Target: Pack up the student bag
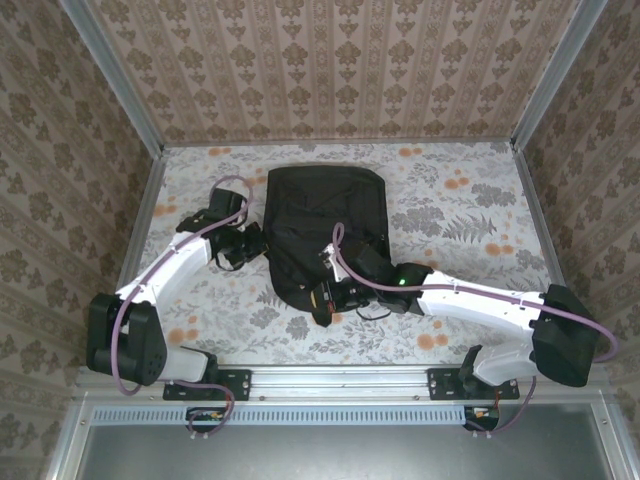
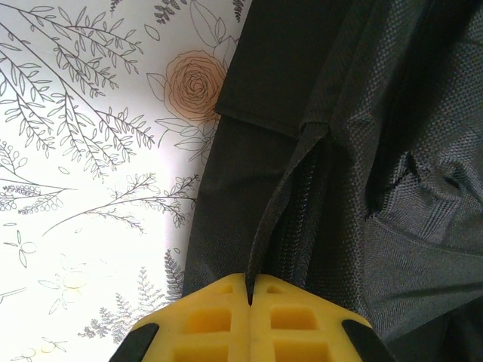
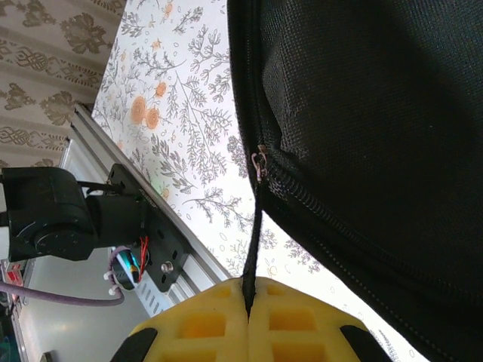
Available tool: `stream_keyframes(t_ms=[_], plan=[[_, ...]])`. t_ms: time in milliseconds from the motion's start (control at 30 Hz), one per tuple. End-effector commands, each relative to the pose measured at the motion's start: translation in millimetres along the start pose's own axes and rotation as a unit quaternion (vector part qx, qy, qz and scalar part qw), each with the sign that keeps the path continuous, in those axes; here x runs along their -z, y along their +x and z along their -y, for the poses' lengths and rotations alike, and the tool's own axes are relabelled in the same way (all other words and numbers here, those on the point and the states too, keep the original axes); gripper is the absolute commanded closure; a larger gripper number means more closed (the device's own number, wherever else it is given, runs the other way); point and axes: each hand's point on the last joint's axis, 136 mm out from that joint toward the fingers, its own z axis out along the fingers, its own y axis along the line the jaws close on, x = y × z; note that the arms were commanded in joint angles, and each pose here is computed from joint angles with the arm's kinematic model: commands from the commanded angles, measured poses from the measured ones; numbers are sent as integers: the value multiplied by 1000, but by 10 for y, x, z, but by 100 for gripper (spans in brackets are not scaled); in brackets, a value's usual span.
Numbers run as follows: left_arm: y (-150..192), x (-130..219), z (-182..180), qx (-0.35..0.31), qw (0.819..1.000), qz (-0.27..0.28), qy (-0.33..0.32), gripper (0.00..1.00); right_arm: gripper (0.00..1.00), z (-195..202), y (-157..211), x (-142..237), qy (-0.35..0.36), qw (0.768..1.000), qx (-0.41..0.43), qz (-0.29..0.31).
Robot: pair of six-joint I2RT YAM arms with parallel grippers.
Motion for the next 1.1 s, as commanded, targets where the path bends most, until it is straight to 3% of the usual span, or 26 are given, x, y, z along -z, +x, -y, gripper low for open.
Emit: stream_keyframes(t_ms=[0, 67, 167, 433, 733, 967, 1067], plan=[[-153, 166, -19, -13, 999, 28, -13, 90, 100, -117, 63, 32, -27, 999, -3, -23], [-61, 222, 9, -17, 1000, 12, -13, 63, 100, -192, 30, -35, -42, 999, -12, -30], [113, 351, -10, -26, 1000, 0, -14, 55, 100, -264, 3, -225, -63, 996, -33, -47], [715, 474, -163, -11, 999, -41, -13, 53, 100, -385, -26, -535, -90, 990, -66, -90], [874, 283, -22, -10, 998, -62, -19, 50, 100, -425, -33, -504, -97, 989, -63, -90], [928, 168, 158, -15, 996, -80, -31, 59, 100, -412, -19, -492, -97, 990, -60, -88], [930, 143, 160, -11, 996, -84, -35, 72, 100, -405, -26, -477, -96, 990, -58, -84]])
